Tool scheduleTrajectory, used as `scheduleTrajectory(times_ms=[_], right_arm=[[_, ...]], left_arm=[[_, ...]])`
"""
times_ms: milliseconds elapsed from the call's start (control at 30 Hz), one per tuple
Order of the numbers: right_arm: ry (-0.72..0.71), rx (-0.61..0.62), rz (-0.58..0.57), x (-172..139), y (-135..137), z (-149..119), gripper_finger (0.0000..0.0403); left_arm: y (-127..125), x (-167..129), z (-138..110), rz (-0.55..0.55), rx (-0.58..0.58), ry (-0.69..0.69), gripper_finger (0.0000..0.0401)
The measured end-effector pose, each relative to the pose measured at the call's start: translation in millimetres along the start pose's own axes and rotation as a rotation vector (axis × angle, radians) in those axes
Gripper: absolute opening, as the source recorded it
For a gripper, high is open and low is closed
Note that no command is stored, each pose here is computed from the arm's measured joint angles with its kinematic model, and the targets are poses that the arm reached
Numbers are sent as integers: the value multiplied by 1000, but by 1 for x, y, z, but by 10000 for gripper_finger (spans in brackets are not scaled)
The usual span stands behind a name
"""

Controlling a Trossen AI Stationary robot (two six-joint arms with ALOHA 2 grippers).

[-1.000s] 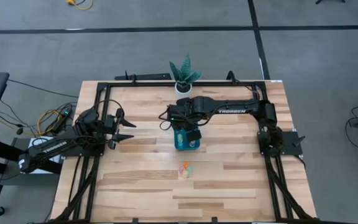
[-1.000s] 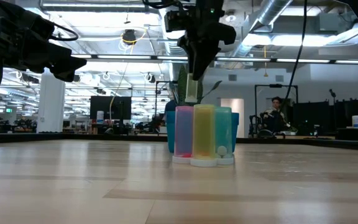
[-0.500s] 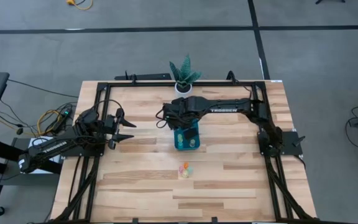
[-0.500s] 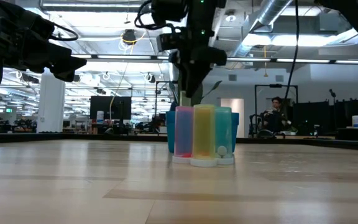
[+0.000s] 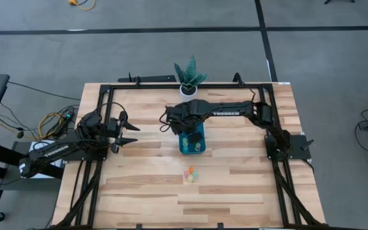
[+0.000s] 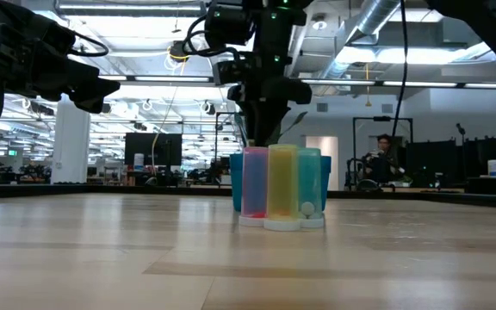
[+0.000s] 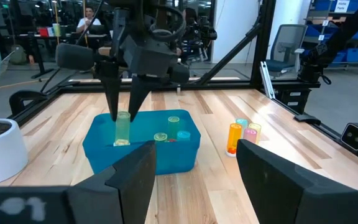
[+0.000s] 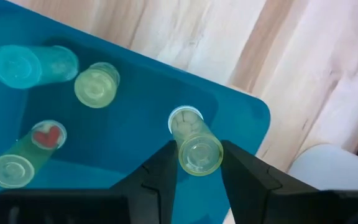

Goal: Pick and place pill bottles into a basket
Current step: Put the yellow pill bottle into the blue container

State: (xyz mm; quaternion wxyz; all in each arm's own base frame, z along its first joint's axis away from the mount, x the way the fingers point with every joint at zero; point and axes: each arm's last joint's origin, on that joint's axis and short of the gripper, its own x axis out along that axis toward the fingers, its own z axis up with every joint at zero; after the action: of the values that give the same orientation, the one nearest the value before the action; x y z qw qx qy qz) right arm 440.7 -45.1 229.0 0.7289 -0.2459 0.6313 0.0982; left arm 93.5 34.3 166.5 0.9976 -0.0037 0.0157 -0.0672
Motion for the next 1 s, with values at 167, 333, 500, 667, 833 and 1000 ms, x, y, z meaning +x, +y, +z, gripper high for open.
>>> scheduleTrajectory(times_ms=[167,333,500,667,833,1000], right_arm=[[-24,0,32,0,1,1,109],[-22,-1,39,0,1,1,109],[6,-4,62,14,5,3,109],[-15,-5,48,16,3,6,109],[4,-11,62,22,5,7,109],[-2,-18,60,21,7,9,109]], left_arm=[[0,0,0,0,0,0,213],[0,0,0,0,0,0,213],[0,0,0,0,0,0,213],[0,0,0,0,0,0,213],[0,0,0,0,0,0,213],[0,0,0,0,0,0,213]])
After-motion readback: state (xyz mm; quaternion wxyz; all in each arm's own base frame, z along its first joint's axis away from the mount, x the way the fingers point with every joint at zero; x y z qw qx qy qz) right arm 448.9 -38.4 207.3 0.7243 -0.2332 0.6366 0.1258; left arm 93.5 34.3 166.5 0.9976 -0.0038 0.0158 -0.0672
